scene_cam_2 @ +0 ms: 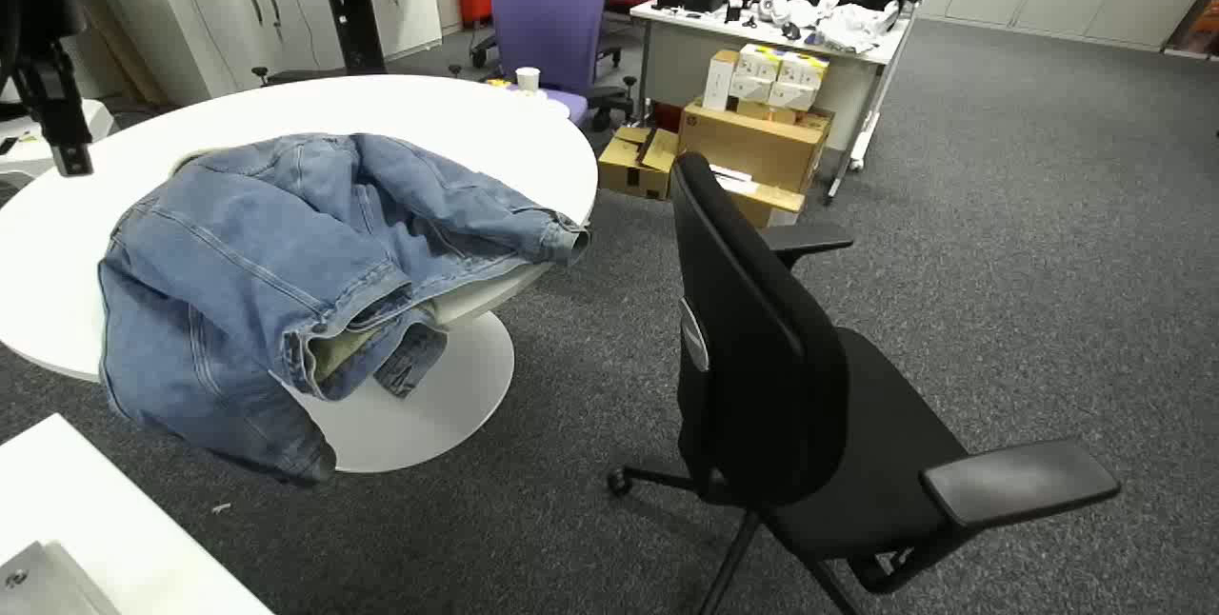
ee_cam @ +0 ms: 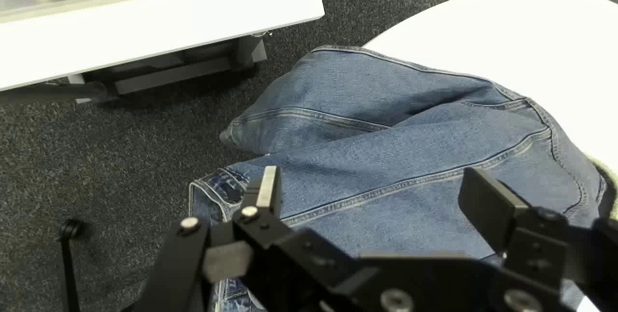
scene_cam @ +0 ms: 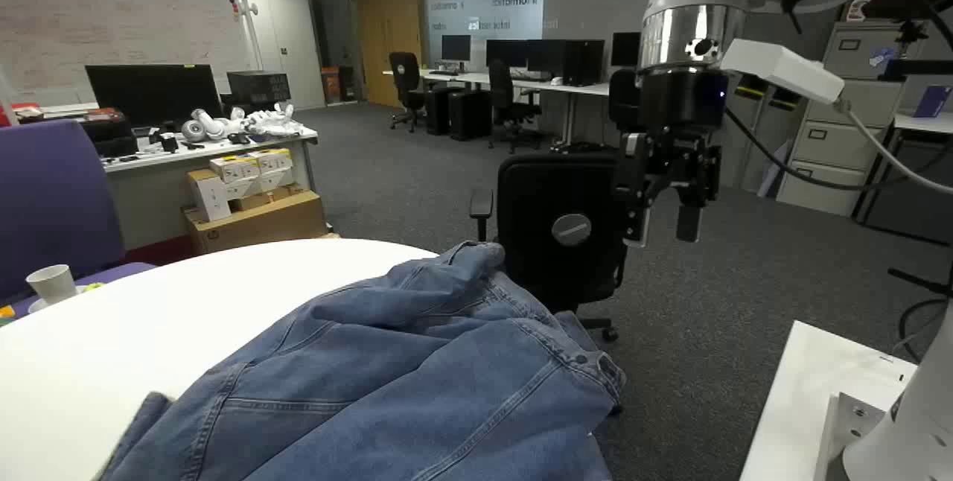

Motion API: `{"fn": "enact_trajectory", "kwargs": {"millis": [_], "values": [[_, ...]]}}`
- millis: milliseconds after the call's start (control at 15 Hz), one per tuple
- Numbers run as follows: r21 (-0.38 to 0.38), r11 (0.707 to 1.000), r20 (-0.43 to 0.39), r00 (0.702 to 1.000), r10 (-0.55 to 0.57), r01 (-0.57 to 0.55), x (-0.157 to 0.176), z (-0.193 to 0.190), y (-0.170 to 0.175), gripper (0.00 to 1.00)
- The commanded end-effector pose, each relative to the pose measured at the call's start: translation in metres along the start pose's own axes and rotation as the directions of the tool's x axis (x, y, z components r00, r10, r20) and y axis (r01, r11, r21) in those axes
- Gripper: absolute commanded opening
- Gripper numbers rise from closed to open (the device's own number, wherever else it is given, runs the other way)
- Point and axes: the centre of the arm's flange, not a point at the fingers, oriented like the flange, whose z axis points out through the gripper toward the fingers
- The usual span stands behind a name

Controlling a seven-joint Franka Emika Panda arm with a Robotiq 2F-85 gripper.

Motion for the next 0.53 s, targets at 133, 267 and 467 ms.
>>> {"fn": "enact_trajectory", "kwargs": {"millis": [133, 267, 467], "values": [[-0.034, 0.999, 0.001, 1.000, 0.006, -0.006, 0.018, 0.009, -0.035, 1.00], [-0.088, 0.996, -0.002, 1.000, -0.007, 0.006, 0.032, 0.025, -0.082, 1.00], [-0.153, 0.988, -0.021, 1.000, -0.016, 0.012, 0.048, 0.057, -0.138, 1.00]]}}
